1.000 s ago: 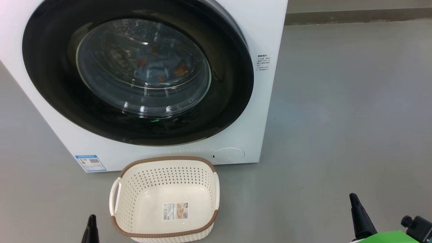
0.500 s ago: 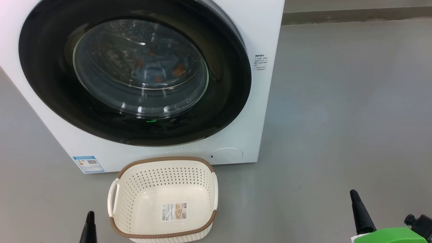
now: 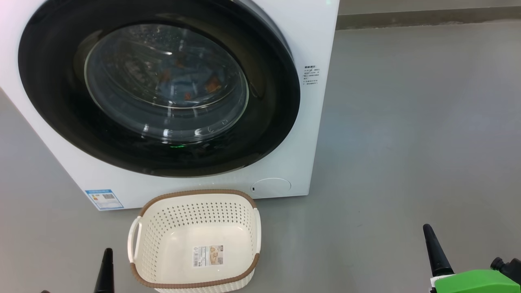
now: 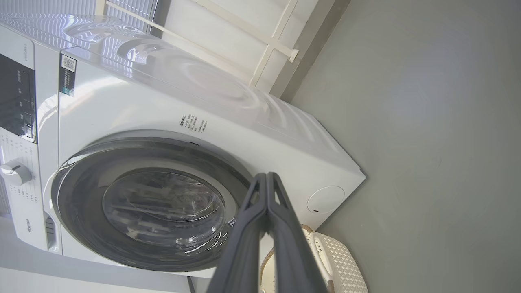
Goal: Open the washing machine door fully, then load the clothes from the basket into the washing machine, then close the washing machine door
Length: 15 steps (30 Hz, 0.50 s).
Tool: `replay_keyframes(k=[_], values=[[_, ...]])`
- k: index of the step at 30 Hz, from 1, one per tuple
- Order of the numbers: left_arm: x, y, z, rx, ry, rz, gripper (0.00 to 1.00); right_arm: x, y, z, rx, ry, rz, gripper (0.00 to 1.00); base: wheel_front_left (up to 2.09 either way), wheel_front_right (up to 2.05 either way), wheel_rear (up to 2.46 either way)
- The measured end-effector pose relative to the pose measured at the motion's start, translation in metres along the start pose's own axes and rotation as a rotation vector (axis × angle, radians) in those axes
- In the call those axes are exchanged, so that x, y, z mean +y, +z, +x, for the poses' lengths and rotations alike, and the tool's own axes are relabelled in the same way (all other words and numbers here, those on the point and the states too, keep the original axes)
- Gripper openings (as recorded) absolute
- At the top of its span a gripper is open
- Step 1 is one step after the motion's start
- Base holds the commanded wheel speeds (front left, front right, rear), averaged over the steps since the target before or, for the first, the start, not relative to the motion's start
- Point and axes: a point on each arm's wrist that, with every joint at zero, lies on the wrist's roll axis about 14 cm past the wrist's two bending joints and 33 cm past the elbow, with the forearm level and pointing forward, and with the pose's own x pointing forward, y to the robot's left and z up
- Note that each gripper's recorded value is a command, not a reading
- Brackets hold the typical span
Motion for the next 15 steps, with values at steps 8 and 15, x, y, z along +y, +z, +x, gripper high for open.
replay_keyframes(k=[8, 15], values=[[-0.002, 0.0, 0.001, 0.008, -0.009, -0.079, 0.0, 0.003, 0.003, 0.003, -0.003, 0.006, 0.096, 0.0, 0.0, 0.0, 0.0], [-0.011, 0.003, 0.006, 0.009, -0.04, -0.152, 0.0, 0.001, 0.005, 0.002, -0.003, 0.004, 0.18, 0.0, 0.0, 0.0, 0.0]])
